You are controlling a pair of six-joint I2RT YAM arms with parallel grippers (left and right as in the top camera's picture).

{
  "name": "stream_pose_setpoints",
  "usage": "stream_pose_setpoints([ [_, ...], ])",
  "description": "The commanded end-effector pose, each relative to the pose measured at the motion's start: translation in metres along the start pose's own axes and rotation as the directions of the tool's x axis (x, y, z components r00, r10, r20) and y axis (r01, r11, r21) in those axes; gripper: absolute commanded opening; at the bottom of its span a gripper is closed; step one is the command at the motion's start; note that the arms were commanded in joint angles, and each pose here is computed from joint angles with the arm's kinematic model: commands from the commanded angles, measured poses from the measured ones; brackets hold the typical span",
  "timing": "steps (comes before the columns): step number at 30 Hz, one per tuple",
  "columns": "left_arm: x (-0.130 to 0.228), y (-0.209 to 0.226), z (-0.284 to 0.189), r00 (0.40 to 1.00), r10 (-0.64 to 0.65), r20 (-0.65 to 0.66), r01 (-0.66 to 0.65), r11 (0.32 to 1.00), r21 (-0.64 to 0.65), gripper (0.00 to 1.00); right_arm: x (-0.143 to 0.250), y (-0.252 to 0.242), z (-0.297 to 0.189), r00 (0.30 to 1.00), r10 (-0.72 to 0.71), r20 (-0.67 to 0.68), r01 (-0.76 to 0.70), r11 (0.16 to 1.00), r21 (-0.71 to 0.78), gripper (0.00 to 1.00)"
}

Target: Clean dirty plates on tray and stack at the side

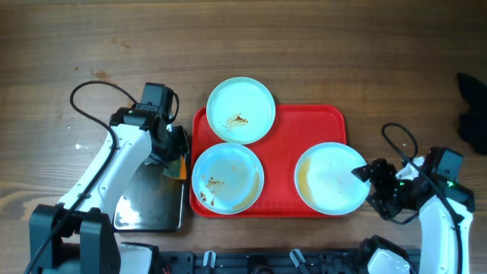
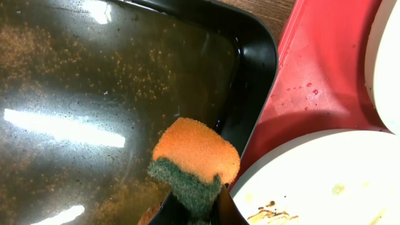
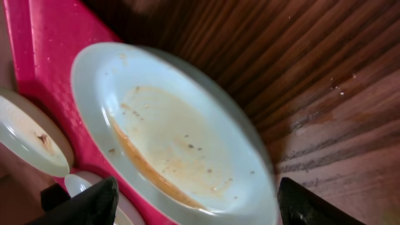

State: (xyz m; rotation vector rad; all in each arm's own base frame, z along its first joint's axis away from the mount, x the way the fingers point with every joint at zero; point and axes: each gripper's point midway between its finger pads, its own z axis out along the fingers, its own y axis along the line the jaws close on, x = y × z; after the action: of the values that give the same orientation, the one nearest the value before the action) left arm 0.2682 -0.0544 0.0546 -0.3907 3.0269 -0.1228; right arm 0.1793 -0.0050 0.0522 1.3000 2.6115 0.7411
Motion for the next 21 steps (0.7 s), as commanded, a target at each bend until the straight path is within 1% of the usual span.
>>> stream_pose_setpoints([
  [1,0.001,-0.003,-0.003,1.000,0.020,0.007,-0.021,1.000,0.016,0.06,0.007,-0.005,0.010,0.998,0.054,-0.023,-0.054,0.998,-0.023,0.83],
  [6,0.001,-0.003,-0.003,1.000,0.020,0.007,-0.021,1.000,0.016,0.06,0.011,-0.014,0.022,0.996,0.080,-0.024,-0.081,0.997,-0.020,0.82],
  [9,0.001,-0.003,-0.003,1.000,0.021,0.007,-0.021,1.000,0.016,0.07,0.007,-0.014,0.024,0.997,0.079,-0.007,-0.079,0.997,-0.024,0.77],
  [12,0.001,-0.003,-0.003,1.000,0.021,0.007,-0.021,1.000,0.016,0.09,0.004,-0.014,0.024,0.997,0.073,0.007,-0.073,0.997,-0.025,0.67],
  [14,0.001,-0.003,-0.003,1.000,0.021,0.008,-0.021,1.000,0.017,0.09,0.001,-0.014,0.024,0.997,0.072,0.017,-0.071,0.997,-0.023,0.51],
  [15,0.001,-0.003,-0.003,1.000,0.021,0.007,-0.021,1.000,0.016,0.08,-0.001,-0.013,0.024,0.997,0.070,0.025,-0.069,0.997,-0.027,0.49],
  [17,0.001,-0.003,-0.003,1.000,0.021,0.007,-0.021,1.000,0.016,0.09,-0.003,-0.012,0.023,0.997,0.070,0.032,-0.069,0.997,-0.031,0.50],
  [21,0.001,-0.003,-0.003,1.000,0.020,0.007,-0.021,1.000,0.016,0.09,-0.006,-0.016,0.024,0.995,0.082,0.050,-0.081,0.997,-0.011,0.49],
])
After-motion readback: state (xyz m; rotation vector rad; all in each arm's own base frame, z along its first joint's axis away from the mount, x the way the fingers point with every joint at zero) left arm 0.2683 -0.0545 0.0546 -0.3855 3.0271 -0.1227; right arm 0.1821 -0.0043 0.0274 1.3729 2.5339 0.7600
